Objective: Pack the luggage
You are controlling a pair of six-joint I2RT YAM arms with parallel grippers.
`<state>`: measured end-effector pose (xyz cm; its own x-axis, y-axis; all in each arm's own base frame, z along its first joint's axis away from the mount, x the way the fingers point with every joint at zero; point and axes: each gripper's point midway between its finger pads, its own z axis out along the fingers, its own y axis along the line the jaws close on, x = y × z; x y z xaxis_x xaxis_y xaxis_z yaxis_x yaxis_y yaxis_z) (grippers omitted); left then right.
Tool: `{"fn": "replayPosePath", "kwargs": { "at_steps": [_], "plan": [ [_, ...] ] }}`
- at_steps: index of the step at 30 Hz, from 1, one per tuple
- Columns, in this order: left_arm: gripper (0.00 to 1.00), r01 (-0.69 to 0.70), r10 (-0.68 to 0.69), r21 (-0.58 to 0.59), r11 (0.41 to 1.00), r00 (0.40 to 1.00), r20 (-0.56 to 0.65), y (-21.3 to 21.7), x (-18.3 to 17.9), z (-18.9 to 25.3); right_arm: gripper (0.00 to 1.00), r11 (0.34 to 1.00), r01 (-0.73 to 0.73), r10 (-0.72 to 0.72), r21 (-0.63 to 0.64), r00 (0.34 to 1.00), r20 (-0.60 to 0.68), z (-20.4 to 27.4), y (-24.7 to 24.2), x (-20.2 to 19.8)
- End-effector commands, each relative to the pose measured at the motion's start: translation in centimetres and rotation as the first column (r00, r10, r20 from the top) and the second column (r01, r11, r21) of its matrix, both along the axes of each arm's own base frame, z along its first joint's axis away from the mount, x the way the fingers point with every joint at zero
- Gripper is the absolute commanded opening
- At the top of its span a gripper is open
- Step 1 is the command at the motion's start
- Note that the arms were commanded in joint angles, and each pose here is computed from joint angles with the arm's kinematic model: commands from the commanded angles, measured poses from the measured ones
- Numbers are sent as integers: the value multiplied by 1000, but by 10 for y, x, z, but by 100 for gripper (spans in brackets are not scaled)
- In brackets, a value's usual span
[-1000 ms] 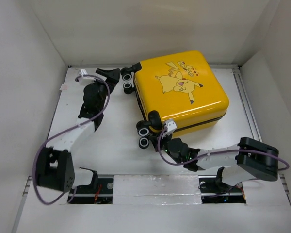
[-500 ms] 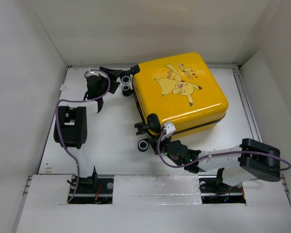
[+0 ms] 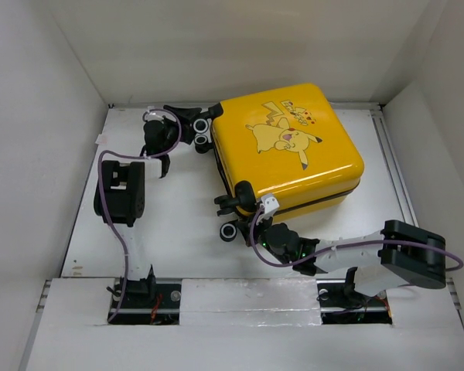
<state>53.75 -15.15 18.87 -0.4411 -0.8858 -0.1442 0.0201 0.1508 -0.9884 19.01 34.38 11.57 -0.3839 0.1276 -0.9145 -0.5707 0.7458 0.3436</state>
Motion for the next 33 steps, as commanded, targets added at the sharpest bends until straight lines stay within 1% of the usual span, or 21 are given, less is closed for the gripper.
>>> {"fn": "replayPosePath", "kwargs": {
  "at_steps": [1,2,3,5,6,7,8,11,13,15,16,18,21,23,24,25,26,28,29,32,33],
  "plan": [
    [78,44,-39,-41,998,991,126,-14,8,47,0,973,-205,208,107,978,-19,26,40,-44],
    [75,44,-39,-41,998,992,117,-18,8,42,0,973,-205,208,107,978,-19,26,40,-44],
    [69,44,-39,-42,998,991,130,-18,10,48,0,973,-205,208,107,978,-19,26,40,-44],
    [64,32,-26,-43,999,991,132,-17,14,47,0,974,-204,208,98,978,-24,23,36,-44],
    [62,33,-26,-45,998,989,148,-17,16,54,0,976,-196,199,97,980,-22,23,35,-43],
    [57,34,-26,-53,998,989,144,-17,18,54,0,976,-194,197,104,980,-28,23,36,-43],
    [57,35,-25,-55,998,986,162,-17,20,62,0,976,-194,197,104,980,-28,23,36,-43],
    [48,44,-34,-55,998,986,165,-23,20,59,0,979,-185,188,87,982,-35,17,32,-43],
    [33,46,-34,-77,996,987,155,-23,21,57,0,980,-176,180,95,983,-29,21,31,-41],
    [13,38,-25,-89,995,988,150,-21,21,56,0,979,-176,180,106,983,-24,27,30,-42],
    [0,39,-24,-90,995,987,161,-21,20,58,0,981,-171,173,96,985,-13,27,29,-40],
    [0,13,1,-83,996,986,169,-17,16,60,0,984,-162,164,72,986,-13,24,25,-39],
    [0,-48,59,-64,997,980,188,-5,-1,62,0,982,-164,166,97,986,-12,33,17,-28],
    [0,-109,118,-57,992,976,183,15,-24,56,0,979,-171,172,107,985,6,41,8,-16],
    [0,-117,129,-68,991,966,222,18,-36,62,0,979,-169,170,112,985,5,41,3,-11],
    [0,-129,140,-60,990,964,225,21,-47,59,0,976,-165,163,144,986,24,55,-2,-4],
    [0,-168,174,-47,985,964,200,33,-66,44,0,975,-159,157,156,987,30,58,-9,1],
    [0,-181,187,-44,982,959,213,37,-89,39,0,972,-138,128,188,990,64,76,-24,20],
    [0,-197,201,-37,980,962,182,42,-110,22,0,973,-138,122,187,988,93,87,-34,23],
    [0,-216,219,-35,976,955,199,46,-142,14,0,979,-88,65,184,990,129,108,-63,45],
    [0,-208,208,-20,978,960,190,44,-161,7,0,980,-67,44,185,991,130,110,-71,50]
  ]
}}
